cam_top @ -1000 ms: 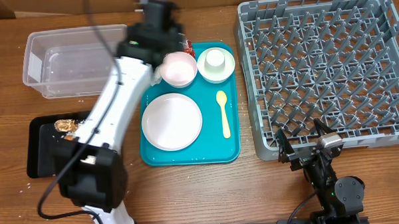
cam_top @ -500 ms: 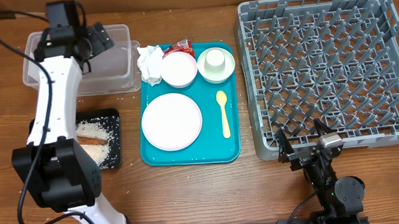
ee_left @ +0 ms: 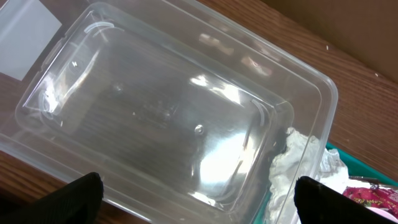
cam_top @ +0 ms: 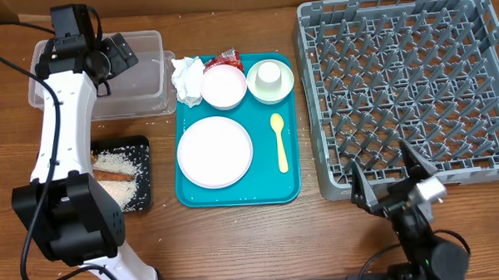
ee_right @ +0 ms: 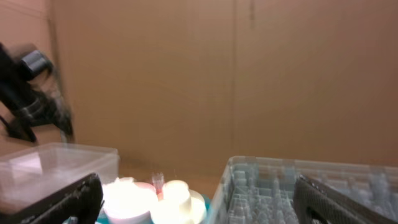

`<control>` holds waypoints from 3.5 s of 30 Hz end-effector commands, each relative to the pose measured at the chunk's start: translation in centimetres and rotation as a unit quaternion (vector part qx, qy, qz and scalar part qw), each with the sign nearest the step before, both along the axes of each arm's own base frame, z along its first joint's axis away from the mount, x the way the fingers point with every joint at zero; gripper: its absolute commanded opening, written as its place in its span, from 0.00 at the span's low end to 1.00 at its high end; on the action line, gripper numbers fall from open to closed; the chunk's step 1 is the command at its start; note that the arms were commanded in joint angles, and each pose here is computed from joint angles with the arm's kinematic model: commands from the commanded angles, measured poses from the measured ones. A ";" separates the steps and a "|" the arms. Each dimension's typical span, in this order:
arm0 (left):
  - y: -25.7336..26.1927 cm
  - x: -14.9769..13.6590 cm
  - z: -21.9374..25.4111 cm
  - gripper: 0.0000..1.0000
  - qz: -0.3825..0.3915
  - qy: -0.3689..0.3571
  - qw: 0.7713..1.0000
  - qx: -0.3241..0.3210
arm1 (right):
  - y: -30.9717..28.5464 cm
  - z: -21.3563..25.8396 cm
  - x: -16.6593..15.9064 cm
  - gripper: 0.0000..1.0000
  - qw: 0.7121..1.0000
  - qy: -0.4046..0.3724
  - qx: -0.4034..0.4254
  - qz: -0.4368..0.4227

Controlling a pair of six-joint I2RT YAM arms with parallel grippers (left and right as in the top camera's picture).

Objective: Sort waste into correct bins and load items into the dishwasher

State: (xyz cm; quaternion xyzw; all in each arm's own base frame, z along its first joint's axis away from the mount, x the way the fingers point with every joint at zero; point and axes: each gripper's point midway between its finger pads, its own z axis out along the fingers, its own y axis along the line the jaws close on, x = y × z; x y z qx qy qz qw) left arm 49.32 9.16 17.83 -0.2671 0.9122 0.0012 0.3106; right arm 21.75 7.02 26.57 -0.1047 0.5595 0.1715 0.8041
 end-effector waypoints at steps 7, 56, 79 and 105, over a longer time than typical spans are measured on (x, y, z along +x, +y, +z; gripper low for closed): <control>-0.2 0.2 0.6 1.00 0.000 -0.009 1.000 -0.006 | -1.7 8.1 -4.4 1.00 0.984 -0.162 0.074 -0.008; -0.2 0.2 0.6 1.00 0.000 -0.009 1.000 -0.006 | 14.8 -9.6 28.9 1.00 0.794 0.594 -0.125 -0.036; -0.2 0.2 0.6 1.00 0.000 -0.009 1.000 -0.006 | 16.9 -17.2 29.9 1.00 0.760 0.642 -0.055 -0.084; -0.2 0.2 0.6 1.00 0.000 -0.009 1.000 -0.006 | 16.7 -20.3 29.7 0.72 0.744 0.657 -0.065 -0.106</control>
